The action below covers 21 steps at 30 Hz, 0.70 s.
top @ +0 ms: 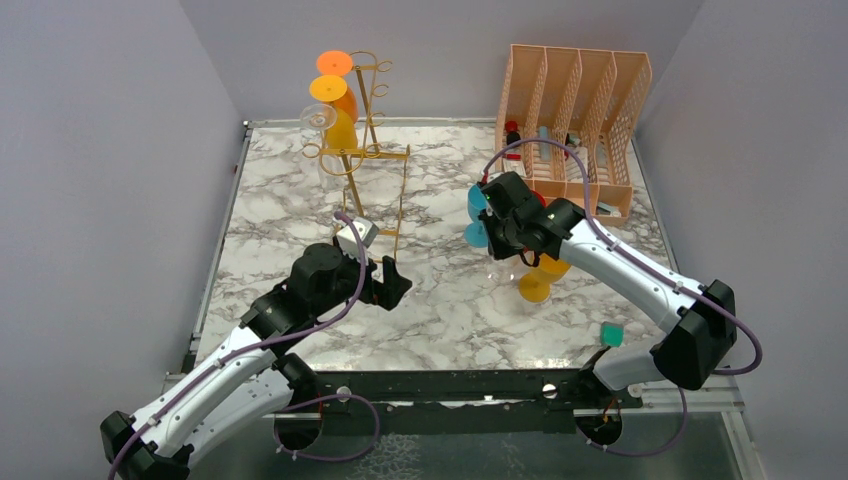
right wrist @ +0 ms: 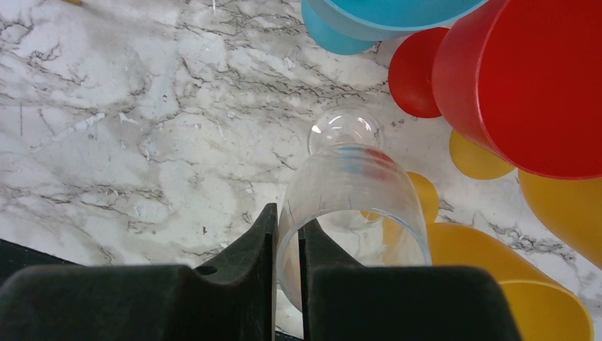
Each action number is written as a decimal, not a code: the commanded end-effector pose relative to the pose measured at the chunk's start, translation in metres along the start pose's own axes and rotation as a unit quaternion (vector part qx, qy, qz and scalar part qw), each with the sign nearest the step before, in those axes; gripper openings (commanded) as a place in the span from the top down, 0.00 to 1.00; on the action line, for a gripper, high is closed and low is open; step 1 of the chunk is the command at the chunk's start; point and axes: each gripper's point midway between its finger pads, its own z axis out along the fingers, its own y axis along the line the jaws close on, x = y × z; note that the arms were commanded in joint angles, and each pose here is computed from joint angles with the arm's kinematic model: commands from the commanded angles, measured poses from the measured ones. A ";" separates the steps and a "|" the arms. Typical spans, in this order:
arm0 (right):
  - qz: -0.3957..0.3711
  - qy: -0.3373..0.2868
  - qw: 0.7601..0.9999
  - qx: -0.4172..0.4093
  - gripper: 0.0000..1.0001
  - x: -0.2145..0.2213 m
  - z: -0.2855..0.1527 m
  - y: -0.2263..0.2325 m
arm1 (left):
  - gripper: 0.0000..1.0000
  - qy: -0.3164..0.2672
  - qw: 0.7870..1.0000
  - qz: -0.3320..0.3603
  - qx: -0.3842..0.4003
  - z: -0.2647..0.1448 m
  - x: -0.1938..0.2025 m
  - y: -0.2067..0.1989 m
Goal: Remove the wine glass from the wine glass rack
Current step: Place the wine glass at the center of the board.
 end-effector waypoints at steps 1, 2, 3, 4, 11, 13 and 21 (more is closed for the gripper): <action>0.007 -0.005 1.000 0.006 0.85 0.002 -0.011 -0.005 | 0.01 -0.015 1.000 0.001 -0.010 -0.004 -0.018 -0.001; 0.007 -0.005 1.000 0.008 0.85 0.002 -0.011 -0.005 | 0.01 -0.013 1.000 0.001 -0.010 -0.004 -0.018 -0.001; 0.008 -0.004 1.000 0.007 0.84 0.003 -0.011 -0.005 | 0.01 -0.012 1.000 0.001 -0.012 -0.004 -0.018 0.000; 0.009 -0.006 1.000 0.006 0.83 0.002 -0.012 -0.005 | 0.01 -0.012 1.000 0.001 -0.014 -0.004 -0.018 0.000; 0.008 -0.010 1.000 -0.004 0.78 -0.002 -0.016 -0.001 | 0.01 -0.004 0.999 -0.002 -0.031 -0.004 -0.016 0.006; 0.007 -0.012 1.000 -0.003 0.77 -0.004 -0.016 -0.001 | 0.01 0.002 0.999 -0.002 -0.039 -0.004 -0.014 0.009; 0.000 -0.016 1.000 -0.008 0.68 -0.011 -0.022 0.000 | 0.01 0.015 0.998 -0.014 -0.058 -0.001 -0.006 0.016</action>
